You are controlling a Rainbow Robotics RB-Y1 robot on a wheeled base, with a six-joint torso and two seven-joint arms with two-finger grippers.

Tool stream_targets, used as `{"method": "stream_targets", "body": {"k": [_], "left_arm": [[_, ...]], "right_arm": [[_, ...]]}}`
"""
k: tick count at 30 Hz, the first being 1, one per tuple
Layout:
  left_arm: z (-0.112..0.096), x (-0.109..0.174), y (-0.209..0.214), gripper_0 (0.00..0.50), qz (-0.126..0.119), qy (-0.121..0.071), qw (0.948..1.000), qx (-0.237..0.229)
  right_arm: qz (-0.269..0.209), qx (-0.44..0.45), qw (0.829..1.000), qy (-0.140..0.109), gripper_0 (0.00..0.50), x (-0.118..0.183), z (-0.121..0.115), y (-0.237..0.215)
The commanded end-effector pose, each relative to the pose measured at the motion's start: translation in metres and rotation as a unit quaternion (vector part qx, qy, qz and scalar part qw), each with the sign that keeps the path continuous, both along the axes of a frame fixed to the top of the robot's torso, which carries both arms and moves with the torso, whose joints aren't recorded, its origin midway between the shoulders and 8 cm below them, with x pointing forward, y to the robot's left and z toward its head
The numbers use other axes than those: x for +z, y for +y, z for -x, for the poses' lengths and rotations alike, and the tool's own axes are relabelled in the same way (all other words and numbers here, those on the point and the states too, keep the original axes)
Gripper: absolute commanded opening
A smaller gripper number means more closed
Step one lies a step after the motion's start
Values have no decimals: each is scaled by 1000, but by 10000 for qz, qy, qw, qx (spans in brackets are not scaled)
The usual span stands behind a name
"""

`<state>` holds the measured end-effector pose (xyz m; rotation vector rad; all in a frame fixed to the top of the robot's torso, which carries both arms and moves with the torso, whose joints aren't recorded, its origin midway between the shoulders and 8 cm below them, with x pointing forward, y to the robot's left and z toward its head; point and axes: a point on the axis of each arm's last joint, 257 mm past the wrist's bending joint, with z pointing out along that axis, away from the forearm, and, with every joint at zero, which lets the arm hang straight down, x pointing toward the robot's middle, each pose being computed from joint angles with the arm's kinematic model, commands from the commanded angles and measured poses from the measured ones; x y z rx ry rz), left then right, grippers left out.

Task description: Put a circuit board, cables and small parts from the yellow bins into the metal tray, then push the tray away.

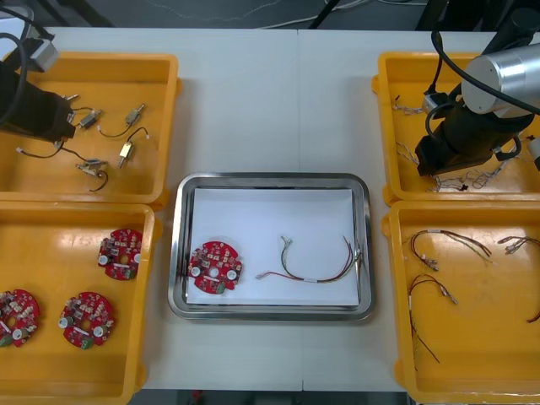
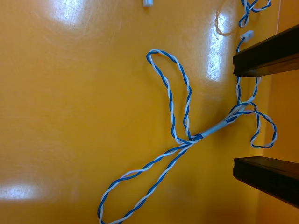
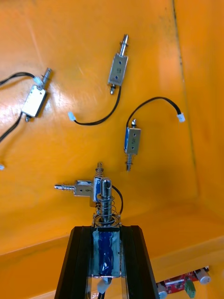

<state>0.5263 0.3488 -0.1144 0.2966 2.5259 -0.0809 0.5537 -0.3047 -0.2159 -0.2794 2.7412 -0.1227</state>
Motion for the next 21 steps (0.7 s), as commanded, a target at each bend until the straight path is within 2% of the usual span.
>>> {"method": "stream_targets", "body": {"k": [1, 2, 5, 8, 11, 13, 18, 21], "left_arm": [[-16, 67, 19, 0, -322, -815, 9951, 456], [-16, 67, 21, 0, -388, -829, 9947, 471], [-19, 66, 31, 0, -804, -872, 9919, 457], [-21, 64, 47, 0, -1335, -883, 9859, 492], [-25, 62, 51, 0, -1565, -911, 9820, 532], [-27, 61, 53, 0, -1659, -939, 9800, 562], [-30, 54, 56, 0, -1716, -1008, 9779, 638], [-32, 44, 56, 0, -1672, -1021, 9786, 636]], "right_arm": [[68, 220, 9997, -97, 500, 0, -5, 7], [72, 214, 9997, -99, 500, -2, -5, 6], [79, 221, 9996, -164, 500, -4, -7, 4], [52, 208, 9995, -217, 500, -5, -9, 5], [56, 196, 9996, -219, 500, -5, -9, 6], [47, 189, 9996, -203, 500, -8, -8, 6], [2, 156, 9996, -227, 500, -16, -8, 5], [-20, 140, 9996, -228, 500, -23, -6, 3]]}}
